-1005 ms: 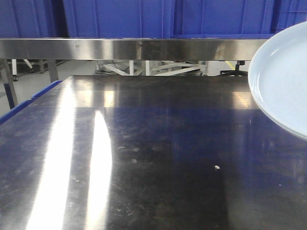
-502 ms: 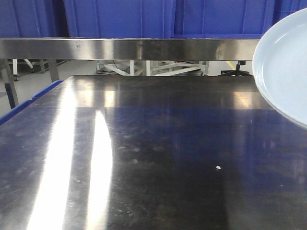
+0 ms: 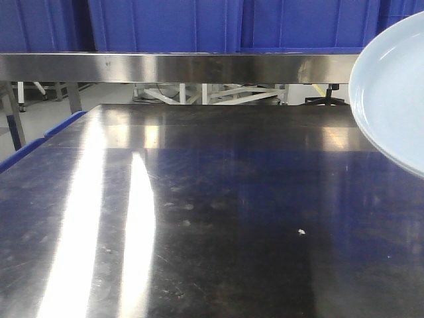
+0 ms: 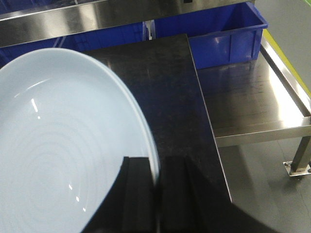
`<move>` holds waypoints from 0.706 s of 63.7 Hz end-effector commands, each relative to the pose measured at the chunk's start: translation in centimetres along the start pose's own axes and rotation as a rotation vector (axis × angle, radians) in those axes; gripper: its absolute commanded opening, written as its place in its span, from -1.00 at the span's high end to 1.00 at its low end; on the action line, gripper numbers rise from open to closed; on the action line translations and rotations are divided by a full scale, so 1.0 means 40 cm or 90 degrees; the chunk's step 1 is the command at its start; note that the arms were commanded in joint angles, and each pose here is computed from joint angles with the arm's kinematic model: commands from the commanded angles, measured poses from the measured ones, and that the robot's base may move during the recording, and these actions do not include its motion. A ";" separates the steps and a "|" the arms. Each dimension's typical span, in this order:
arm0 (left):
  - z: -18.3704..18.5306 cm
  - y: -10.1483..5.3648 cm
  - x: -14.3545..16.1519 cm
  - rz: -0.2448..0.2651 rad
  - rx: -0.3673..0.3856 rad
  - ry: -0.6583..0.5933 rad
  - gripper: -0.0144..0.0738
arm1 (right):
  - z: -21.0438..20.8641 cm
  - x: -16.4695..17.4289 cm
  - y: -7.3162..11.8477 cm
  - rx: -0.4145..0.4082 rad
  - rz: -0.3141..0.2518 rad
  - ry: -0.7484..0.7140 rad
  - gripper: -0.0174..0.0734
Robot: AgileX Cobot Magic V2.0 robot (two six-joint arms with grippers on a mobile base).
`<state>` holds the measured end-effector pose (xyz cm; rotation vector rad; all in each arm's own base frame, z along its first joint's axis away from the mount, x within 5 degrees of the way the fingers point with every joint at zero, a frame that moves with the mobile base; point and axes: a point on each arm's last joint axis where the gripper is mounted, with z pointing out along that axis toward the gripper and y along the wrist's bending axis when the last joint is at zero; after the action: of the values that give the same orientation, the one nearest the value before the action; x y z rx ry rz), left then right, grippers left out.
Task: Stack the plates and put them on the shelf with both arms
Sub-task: 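Hold the plate stack raised beside the robot with the right gripper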
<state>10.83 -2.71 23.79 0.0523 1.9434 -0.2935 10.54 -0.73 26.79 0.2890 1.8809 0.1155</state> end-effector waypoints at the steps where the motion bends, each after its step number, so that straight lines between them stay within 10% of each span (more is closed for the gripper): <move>1: -0.006 -0.007 -0.043 -0.011 0.010 -0.069 0.45 | -0.009 -0.045 0.009 -0.014 -0.002 -0.079 0.49; 45: -0.006 -0.007 -0.043 -0.011 0.010 -0.069 0.45 | -0.007 -0.045 0.009 -0.013 -0.002 -0.076 0.49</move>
<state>10.83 -2.71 23.79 0.0523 1.9434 -0.2935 10.54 -0.73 26.79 0.2890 1.8809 0.1155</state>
